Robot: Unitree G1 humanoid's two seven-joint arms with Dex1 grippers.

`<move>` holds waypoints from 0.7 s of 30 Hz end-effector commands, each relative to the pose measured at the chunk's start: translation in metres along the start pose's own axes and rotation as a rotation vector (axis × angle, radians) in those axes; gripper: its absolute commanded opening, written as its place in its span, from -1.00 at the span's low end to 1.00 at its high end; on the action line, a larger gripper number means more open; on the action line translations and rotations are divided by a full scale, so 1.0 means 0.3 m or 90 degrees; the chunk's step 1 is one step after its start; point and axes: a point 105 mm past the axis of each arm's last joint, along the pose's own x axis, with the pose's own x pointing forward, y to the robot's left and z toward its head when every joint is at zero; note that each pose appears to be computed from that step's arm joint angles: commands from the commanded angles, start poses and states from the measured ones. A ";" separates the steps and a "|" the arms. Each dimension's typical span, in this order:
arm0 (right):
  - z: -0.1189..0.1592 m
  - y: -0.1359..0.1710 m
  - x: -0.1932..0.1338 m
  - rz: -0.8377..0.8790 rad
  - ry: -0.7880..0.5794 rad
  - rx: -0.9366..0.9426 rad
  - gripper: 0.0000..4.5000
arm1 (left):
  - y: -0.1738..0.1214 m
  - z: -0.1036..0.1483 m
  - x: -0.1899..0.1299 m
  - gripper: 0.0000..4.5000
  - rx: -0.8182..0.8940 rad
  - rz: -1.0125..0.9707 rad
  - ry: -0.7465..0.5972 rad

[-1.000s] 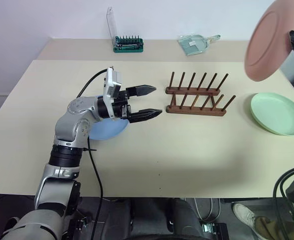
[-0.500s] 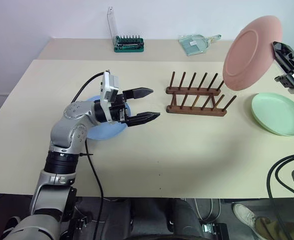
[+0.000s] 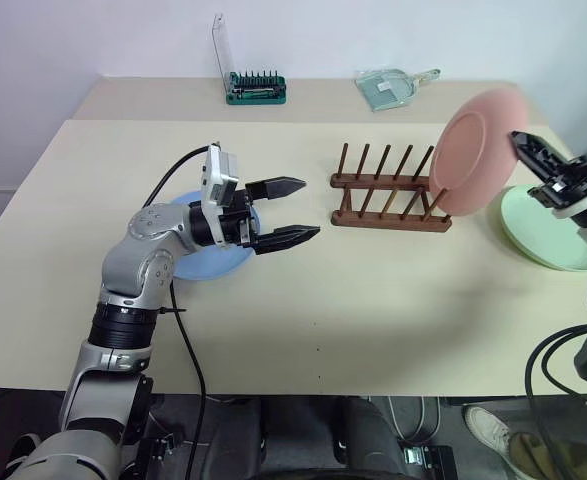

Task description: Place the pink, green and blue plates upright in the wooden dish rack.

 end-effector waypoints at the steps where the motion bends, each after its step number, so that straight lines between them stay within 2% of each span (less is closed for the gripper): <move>1: 0.051 0.034 0.009 0.008 -0.019 -0.061 -0.16 | -0.006 0.040 0.012 1.00 0.036 -0.010 -0.013; 6: 0.118 0.016 0.015 -0.050 -0.082 -0.141 0.98 | -0.005 0.038 0.012 1.00 0.036 -0.009 -0.012; 12: 0.234 0.073 -0.032 -0.061 -0.200 -0.243 0.98 | -0.010 0.037 0.014 1.00 0.035 -0.007 -0.014; 15: 0.274 0.102 -0.068 -0.101 -0.242 -0.309 0.98 | -0.014 0.036 0.013 1.00 0.035 -0.007 -0.015; 17: 0.261 0.077 -0.098 -0.203 -0.175 -0.442 0.98 | -0.016 0.036 0.012 1.00 0.039 -0.008 -0.014; 18: 0.226 0.051 -0.113 -0.257 -0.095 -0.519 0.98 | -0.017 0.036 0.012 1.00 0.038 -0.010 -0.015; 19: 0.194 0.027 -0.131 -0.292 -0.027 -0.565 0.98 | -0.019 0.036 0.013 1.00 0.038 -0.012 -0.015; 21: 0.162 0.000 -0.173 -0.337 0.045 -0.596 0.98 | -0.021 0.037 0.016 1.00 0.036 -0.017 -0.018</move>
